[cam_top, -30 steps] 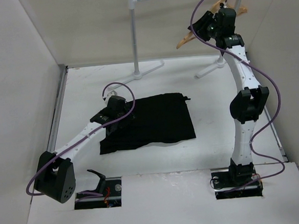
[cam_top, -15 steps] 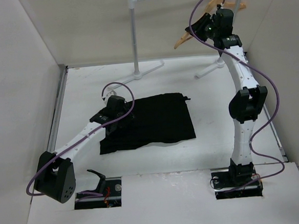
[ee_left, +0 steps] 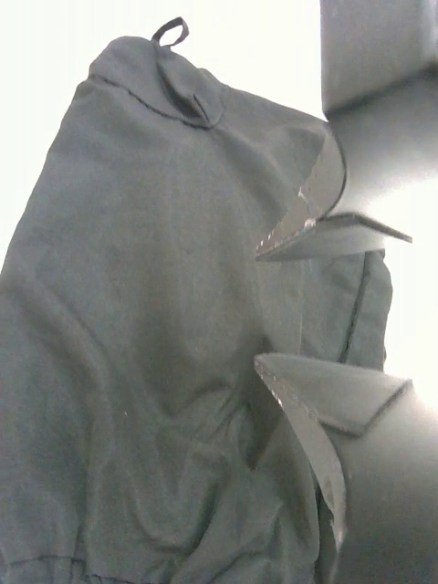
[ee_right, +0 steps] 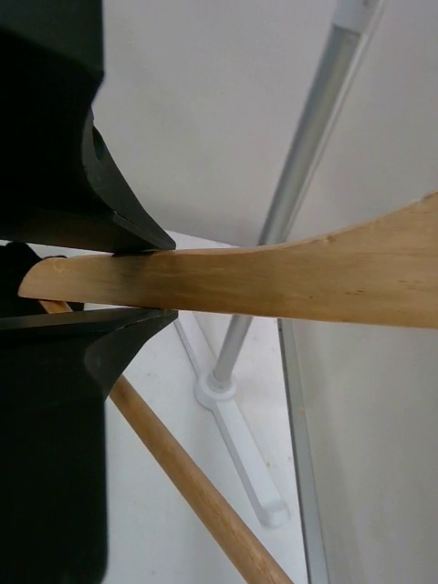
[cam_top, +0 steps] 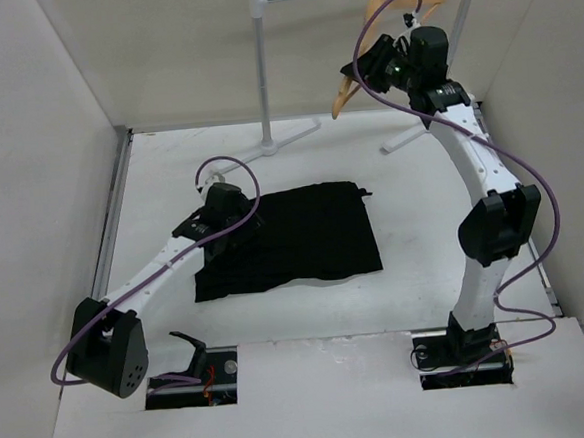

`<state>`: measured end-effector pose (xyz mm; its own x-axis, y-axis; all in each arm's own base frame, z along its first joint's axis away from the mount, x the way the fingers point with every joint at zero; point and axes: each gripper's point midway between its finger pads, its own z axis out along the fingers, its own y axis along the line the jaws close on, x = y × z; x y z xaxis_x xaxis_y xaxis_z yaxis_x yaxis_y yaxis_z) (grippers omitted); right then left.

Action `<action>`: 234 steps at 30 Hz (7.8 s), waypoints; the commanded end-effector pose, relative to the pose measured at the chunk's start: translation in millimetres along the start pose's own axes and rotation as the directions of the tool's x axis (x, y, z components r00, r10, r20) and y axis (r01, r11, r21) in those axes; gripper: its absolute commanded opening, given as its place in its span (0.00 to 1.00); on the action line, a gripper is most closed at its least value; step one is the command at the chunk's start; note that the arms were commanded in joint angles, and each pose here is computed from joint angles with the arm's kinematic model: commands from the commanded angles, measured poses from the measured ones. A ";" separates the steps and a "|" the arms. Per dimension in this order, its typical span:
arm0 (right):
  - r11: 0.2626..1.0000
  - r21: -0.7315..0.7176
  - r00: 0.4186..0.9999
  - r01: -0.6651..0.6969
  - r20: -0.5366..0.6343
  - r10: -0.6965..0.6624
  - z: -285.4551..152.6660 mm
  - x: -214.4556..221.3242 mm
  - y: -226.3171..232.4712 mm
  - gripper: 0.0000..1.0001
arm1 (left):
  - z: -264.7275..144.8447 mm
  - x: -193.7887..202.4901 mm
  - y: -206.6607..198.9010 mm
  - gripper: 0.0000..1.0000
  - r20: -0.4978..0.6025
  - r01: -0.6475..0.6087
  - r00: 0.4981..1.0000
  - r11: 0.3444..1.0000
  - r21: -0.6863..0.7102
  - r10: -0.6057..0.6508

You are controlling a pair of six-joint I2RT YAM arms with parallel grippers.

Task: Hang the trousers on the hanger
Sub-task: Pick up the hanger from the clothesline, then place the trousers on the hanger, then place the hanger at the clothesline.

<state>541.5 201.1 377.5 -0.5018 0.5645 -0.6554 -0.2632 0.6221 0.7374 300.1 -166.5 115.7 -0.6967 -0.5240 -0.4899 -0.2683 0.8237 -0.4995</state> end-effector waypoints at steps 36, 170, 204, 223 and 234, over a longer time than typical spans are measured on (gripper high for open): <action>0.996 -0.084 0.992 0.022 -0.122 -0.032 -154.2 154.7 -11.8 0.13 | -93.7 -59.7 -247.3 0.61 0.146 -0.220 0.974 0.859 0.462 0.172; 0.830 0.516 0.948 -0.212 -0.099 0.304 -162.1 237.2 -243.1 0.07 | 29.7 34.3 -31.5 0.02 0.214 -0.115 0.971 0.993 0.017 0.108; 0.910 0.409 0.989 -0.067 -0.096 0.116 -182.9 196.4 -161.3 0.63 | -94.1 -51.3 -197.3 0.00 0.460 -0.373 0.849 0.911 0.177 0.258; 0.947 -0.279 0.971 0.161 -0.129 -0.203 -204.9 190.0 134.0 0.72 | -197.7 -92.2 -287.9 0.00 0.491 -0.482 0.825 0.804 0.349 0.281; 0.953 -0.283 0.937 0.108 -0.290 -0.192 -175.6 265.0 136.1 0.61 | -192.6 -95.0 -287.5 0.00 0.486 -0.479 0.826 0.810 0.339 0.286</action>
<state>231.2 330.7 316.6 -0.6858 0.2036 -0.6988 -0.5152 0.5423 0.6637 316.5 -314.8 375.4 -0.4452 -0.1568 -0.8816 0.2982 0.9024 -0.3110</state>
